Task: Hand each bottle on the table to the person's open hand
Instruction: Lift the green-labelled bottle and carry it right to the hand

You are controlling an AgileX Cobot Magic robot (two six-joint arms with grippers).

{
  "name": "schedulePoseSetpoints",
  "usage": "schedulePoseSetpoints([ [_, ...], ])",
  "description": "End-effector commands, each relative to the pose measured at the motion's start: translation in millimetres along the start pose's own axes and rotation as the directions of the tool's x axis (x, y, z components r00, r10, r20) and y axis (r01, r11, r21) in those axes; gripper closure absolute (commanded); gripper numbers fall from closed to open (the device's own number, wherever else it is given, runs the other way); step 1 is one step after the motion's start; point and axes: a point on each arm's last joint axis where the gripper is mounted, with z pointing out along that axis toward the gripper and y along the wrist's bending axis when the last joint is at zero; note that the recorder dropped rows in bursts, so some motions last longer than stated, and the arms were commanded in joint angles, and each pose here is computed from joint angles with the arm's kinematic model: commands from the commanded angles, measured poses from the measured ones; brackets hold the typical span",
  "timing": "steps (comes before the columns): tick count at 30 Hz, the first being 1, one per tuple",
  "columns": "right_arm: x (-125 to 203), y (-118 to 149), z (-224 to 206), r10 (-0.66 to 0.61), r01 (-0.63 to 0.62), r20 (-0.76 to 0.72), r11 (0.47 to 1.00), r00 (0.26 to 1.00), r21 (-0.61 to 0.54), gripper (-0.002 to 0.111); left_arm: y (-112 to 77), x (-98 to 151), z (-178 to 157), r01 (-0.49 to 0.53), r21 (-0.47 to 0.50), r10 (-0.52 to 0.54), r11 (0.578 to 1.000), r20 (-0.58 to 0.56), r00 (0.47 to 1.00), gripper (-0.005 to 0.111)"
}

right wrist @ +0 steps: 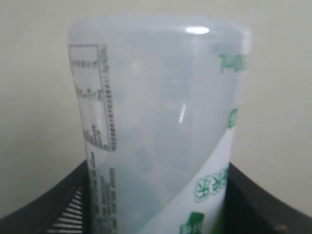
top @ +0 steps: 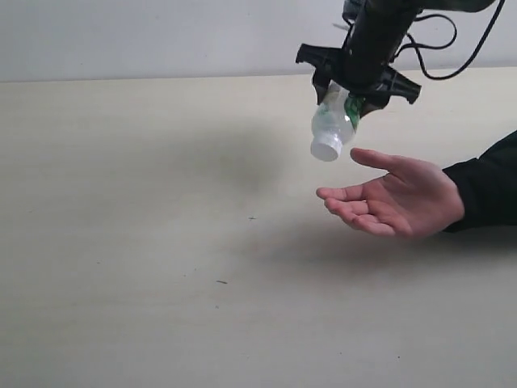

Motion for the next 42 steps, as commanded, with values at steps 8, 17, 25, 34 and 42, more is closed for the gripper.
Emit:
schedulePoseSetpoints([
  [8,-14,22,-87,-0.443,0.446,0.051,0.888,0.895,-0.112,0.108,0.1,1,0,-0.002,0.000,0.002,1.000,0.005,1.000,0.107],
  [17,-1,15,-113,-0.573,0.570,-0.034,0.819,0.819,-0.068,0.108,0.1,1,0,-0.002,0.000,0.002,1.000,0.005,1.000,0.107],
  [25,34,-15,-137,-0.610,0.607,-0.101,0.792,0.786,-0.061,0.108,0.1,1,0,-0.002,0.000,0.002,1.000,0.005,1.000,0.107],
  [34,84,-57,-140,-0.616,0.612,-0.134,0.787,0.776,-0.075,0.108,0.1,1,0,-0.002,0.000,0.002,1.000,0.005,1.000,0.107],
  [42,105,-76,-106,-0.603,0.601,-0.152,0.797,0.783,-0.067,0.108,0.1,1,0,-0.002,0.000,0.002,1.000,0.005,1.000,0.107],
])
